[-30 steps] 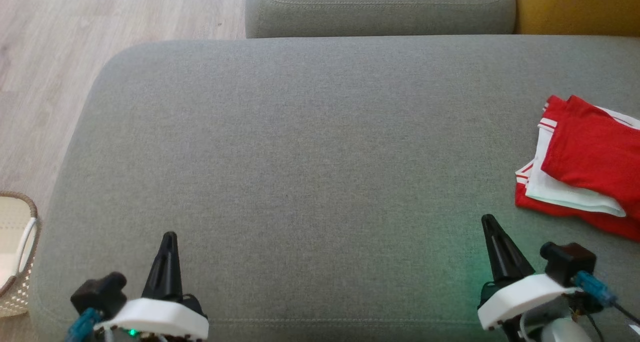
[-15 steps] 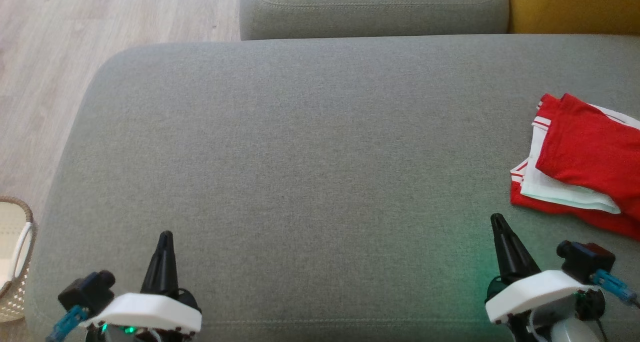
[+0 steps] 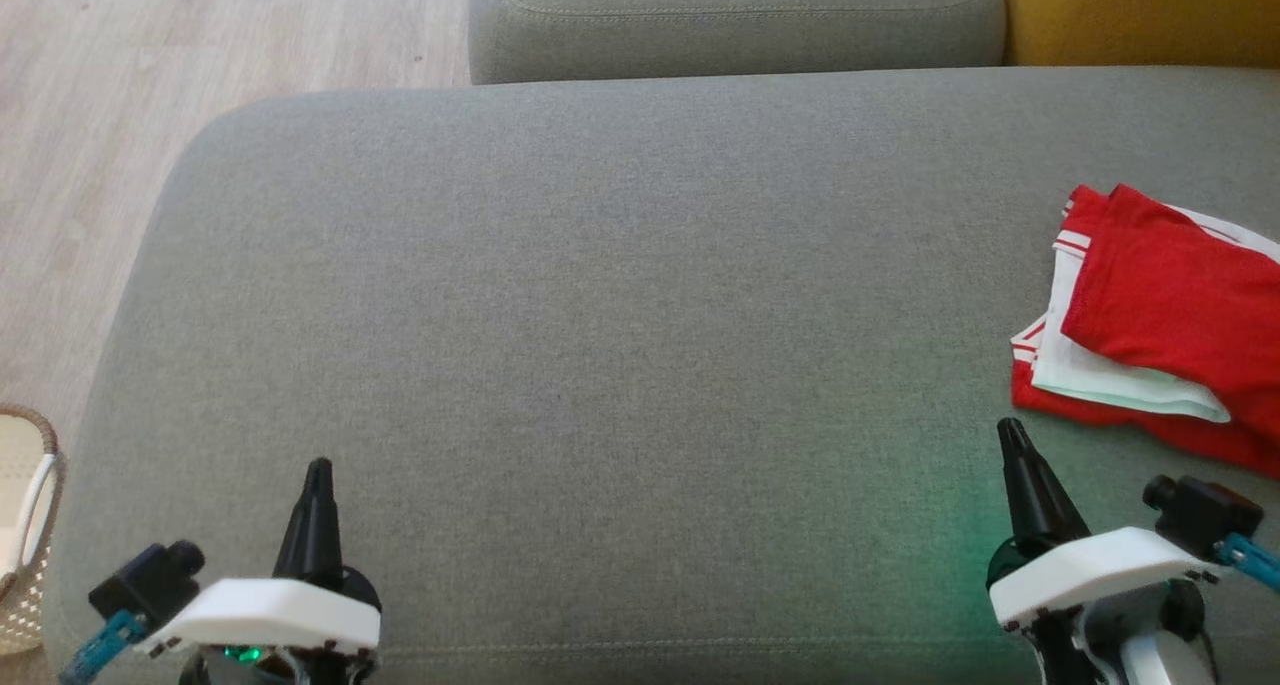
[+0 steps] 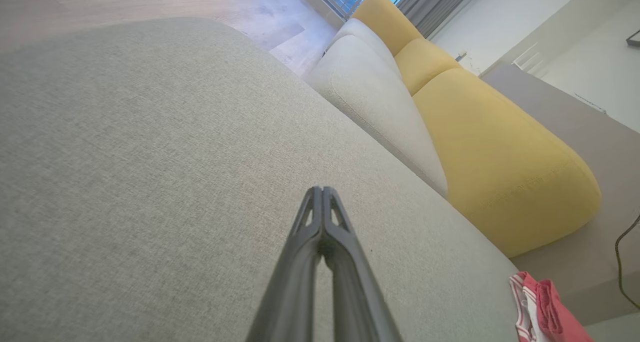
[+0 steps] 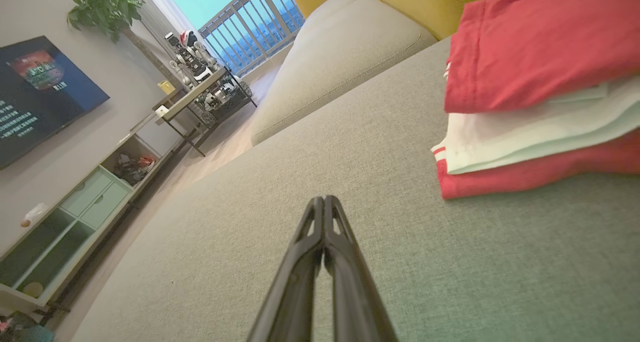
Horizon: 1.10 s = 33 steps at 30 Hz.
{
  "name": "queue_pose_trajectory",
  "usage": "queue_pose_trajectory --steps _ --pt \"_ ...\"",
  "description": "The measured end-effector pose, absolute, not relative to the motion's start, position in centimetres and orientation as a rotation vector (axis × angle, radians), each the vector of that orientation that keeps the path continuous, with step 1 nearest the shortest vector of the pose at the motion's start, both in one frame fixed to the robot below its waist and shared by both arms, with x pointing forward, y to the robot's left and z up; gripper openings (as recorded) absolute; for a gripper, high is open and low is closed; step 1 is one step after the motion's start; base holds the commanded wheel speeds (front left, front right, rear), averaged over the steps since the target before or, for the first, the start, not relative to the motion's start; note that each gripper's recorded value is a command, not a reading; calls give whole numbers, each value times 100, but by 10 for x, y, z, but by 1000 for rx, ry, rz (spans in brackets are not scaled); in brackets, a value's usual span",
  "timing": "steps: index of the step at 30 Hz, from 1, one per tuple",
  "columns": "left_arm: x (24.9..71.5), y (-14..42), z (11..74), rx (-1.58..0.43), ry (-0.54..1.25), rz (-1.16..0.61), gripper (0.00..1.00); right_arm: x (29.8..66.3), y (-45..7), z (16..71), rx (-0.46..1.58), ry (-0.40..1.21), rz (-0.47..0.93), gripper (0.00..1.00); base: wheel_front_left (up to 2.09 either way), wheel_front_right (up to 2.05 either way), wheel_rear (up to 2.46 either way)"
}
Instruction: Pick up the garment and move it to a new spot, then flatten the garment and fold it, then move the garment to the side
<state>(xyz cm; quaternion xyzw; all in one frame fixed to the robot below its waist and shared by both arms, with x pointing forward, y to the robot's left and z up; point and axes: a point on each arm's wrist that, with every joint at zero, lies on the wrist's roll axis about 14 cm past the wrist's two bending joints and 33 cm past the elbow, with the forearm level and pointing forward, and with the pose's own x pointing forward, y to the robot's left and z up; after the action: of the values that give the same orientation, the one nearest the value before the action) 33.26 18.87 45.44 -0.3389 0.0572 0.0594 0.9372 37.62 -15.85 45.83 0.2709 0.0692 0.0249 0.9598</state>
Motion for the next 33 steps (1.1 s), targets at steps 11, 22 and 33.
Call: queue_pose_trajectory --steps 11,22,33 --pt "338 188 455 -808 125 123 0 374 -166 457 680 150 11 0 0 0 0" --pt "344 190 456 -925 127 129 0 373 -175 456 815 154 -27 0 0 0 0" --pt "348 188 455 -1042 139 125 0 375 -181 461 950 140 -50 0 0 0 0"
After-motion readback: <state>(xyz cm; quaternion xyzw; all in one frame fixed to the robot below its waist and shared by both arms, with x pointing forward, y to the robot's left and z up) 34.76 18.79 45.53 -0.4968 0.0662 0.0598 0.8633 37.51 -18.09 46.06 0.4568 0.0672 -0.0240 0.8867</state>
